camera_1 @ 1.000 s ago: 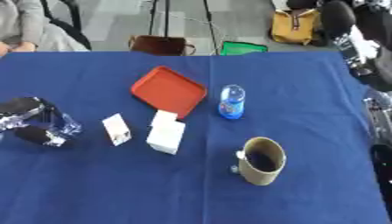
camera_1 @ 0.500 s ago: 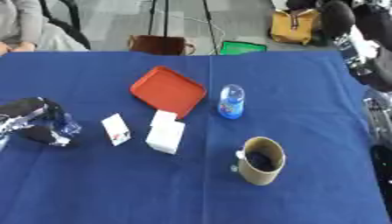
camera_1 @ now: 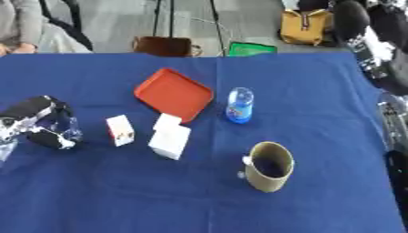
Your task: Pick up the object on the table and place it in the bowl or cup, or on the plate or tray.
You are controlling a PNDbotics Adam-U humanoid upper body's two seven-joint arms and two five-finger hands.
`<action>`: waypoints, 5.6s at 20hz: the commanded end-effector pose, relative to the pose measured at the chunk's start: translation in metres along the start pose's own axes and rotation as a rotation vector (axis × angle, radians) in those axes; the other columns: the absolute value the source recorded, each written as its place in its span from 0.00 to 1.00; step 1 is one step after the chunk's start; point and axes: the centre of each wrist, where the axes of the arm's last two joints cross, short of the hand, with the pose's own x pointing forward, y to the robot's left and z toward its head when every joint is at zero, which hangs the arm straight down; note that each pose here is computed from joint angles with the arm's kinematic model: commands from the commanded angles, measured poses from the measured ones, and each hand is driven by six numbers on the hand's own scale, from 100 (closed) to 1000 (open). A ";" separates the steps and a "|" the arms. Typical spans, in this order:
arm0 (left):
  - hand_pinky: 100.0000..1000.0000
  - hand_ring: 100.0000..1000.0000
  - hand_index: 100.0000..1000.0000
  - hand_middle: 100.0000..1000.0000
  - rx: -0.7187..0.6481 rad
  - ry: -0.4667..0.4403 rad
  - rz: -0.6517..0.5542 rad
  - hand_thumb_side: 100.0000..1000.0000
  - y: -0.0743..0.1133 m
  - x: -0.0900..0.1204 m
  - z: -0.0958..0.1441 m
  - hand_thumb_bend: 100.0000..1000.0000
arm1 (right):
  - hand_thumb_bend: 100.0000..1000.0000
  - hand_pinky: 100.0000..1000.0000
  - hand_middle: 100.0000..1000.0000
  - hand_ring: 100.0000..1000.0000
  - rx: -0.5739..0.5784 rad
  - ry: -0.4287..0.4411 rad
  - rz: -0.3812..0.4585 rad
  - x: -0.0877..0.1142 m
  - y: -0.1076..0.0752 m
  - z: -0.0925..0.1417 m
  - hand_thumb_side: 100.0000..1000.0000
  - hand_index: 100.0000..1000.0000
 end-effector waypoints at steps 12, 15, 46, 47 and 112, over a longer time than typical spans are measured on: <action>0.56 0.47 0.63 0.43 -0.189 -0.074 0.099 0.49 0.006 -0.011 0.003 0.66 | 0.19 0.73 0.68 0.65 0.005 -0.016 0.001 0.003 -0.003 -0.003 0.47 0.77; 0.56 0.48 0.64 0.43 -0.229 -0.095 0.106 0.50 0.011 -0.012 0.004 0.68 | 0.19 0.73 0.68 0.65 0.005 -0.016 0.000 0.003 -0.003 -0.003 0.47 0.77; 0.34 0.28 0.41 0.23 0.208 -0.082 0.352 0.10 0.099 -0.010 0.032 0.00 | 0.17 0.73 0.68 0.65 -0.005 -0.002 -0.001 0.001 -0.003 0.001 0.48 0.77; 0.34 0.28 0.42 0.24 0.221 -0.088 0.354 0.08 0.104 -0.009 0.033 0.00 | 0.17 0.73 0.68 0.65 -0.005 -0.003 -0.002 0.001 -0.003 0.001 0.48 0.77; 0.57 0.74 0.85 0.75 0.886 -0.718 0.630 0.57 0.193 0.052 0.110 0.49 | 0.17 0.73 0.68 0.64 0.092 -0.087 -0.055 0.008 0.009 -0.021 0.48 0.77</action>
